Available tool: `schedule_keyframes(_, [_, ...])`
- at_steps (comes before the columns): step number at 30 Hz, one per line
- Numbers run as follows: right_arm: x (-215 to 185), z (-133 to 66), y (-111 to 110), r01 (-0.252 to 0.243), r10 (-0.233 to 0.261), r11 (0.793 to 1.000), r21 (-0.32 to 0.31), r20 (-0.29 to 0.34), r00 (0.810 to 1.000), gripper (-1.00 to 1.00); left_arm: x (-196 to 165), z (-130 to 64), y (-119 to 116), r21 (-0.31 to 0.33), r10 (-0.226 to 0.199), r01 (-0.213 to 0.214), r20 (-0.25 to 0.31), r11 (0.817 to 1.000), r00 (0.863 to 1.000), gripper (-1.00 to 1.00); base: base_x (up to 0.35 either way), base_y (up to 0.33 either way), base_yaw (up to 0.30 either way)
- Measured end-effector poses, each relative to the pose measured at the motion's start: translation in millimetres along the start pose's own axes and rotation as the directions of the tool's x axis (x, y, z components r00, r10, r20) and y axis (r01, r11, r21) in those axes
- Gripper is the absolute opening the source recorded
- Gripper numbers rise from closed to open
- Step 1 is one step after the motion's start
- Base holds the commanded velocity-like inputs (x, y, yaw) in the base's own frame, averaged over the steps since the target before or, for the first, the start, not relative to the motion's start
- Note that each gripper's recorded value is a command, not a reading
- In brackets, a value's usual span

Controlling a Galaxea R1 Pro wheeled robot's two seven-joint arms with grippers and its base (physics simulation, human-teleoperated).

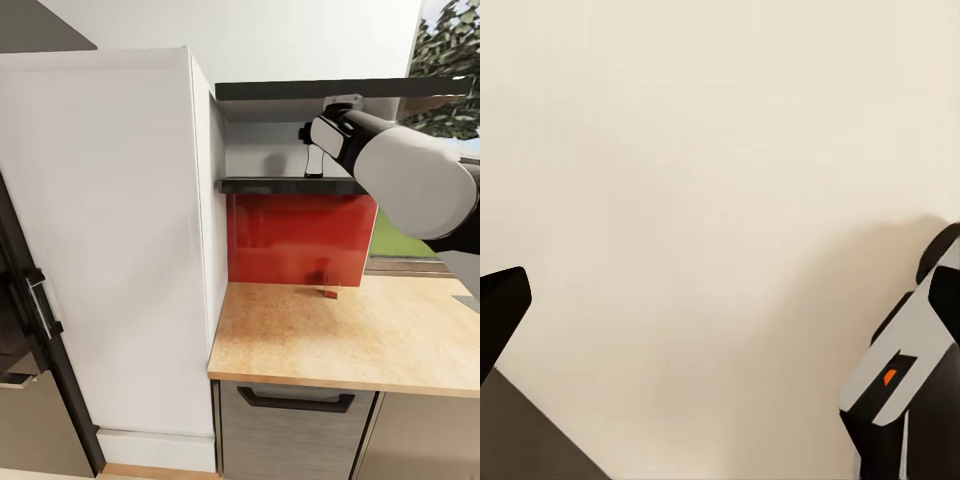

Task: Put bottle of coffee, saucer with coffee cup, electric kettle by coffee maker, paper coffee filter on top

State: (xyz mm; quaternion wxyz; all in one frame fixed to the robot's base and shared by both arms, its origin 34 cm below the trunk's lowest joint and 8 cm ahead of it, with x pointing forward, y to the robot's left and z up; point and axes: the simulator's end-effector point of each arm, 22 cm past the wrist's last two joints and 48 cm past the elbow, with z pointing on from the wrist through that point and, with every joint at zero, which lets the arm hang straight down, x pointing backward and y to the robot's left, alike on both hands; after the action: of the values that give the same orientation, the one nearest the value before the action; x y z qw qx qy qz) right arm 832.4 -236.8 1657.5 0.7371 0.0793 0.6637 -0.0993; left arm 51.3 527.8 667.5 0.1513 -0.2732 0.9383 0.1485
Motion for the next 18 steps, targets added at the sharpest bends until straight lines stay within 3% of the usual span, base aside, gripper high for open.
schedule_keyframes(8, [0.0, -0.7, 3.4, 0.032, -0.032, 0.999, 0.0, 0.007, 0.999, 1.0, 2.0, -0.1, -3.2, 0.004, -0.001, 0.001, -0.001, 1.0, 1.0, 1.0, 0.0, 0.0, 0.0])
schedule_keyframes(18, [37.2, 7.8, 6.0, 0.041, -0.041, 0.999, -0.002, -0.041, 0.998, 1.0, 1.9, -0.1, -3.5, 0.004, -0.001, 0.001, 0.0, 1.0, 1.0, 1.0, 0.0, 0.0, 0.0])
